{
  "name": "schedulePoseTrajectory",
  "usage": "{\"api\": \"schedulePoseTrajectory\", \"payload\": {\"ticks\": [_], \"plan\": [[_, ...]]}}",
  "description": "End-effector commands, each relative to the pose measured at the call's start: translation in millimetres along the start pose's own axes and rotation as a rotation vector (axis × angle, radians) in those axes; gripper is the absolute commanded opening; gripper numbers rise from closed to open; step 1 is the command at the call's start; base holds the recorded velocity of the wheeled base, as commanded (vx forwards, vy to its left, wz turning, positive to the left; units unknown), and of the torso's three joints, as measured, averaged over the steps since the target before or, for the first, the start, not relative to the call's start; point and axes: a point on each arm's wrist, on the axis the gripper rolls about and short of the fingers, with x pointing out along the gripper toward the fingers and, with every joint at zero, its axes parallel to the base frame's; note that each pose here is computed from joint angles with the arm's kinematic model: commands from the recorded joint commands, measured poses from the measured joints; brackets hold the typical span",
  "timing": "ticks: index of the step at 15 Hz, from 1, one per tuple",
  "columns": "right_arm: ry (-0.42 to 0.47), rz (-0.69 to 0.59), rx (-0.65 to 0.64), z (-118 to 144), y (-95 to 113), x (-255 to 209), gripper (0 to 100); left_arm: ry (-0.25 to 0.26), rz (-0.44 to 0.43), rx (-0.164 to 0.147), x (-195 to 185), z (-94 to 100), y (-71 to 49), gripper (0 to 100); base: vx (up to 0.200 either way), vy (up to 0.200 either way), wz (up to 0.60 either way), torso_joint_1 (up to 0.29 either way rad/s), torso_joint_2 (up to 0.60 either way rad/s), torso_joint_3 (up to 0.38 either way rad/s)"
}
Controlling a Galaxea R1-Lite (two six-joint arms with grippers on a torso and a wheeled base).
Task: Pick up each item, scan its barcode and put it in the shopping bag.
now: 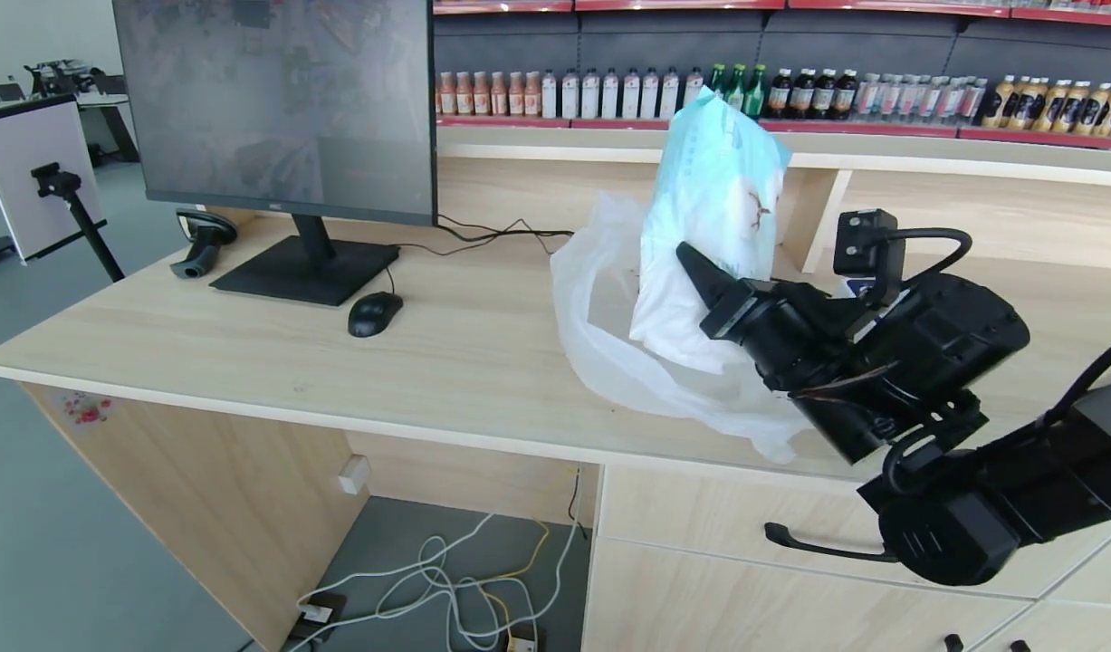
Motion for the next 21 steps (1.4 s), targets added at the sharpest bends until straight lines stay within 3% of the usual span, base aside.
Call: {"api": "schedulePoseTrajectory", "payload": {"ticks": [1,5,9,14,21], "plan": [[0.010,-0.015,0.033,8,-3,1,0,-0.001,-0.001,0.000,0,0.0,0.0,100,0.000,0.000,0.00,0.000,0.00,0.000],[0.158,-0.108,0.139,11,-15,17,0,-0.001,-0.001,0.000,0,0.0,0.0,100,0.000,0.000,0.00,0.000,0.00,0.000],[0.237,-0.163,0.133,-1,-27,16,0,-0.001,-0.001,0.000,0,0.0,0.0,100,0.000,0.000,0.00,0.000,0.00,0.000],[0.356,-0.207,0.130,-12,-28,14,0,-0.001,-0.001,0.000,0,0.0,0.0,100,0.000,0.000,0.00,0.000,0.00,0.000],[0.429,-0.149,0.098,-24,-19,8,0,-0.001,-0.001,0.000,0,0.0,0.0,100,0.000,0.000,0.00,0.000,0.00,0.000]]}}
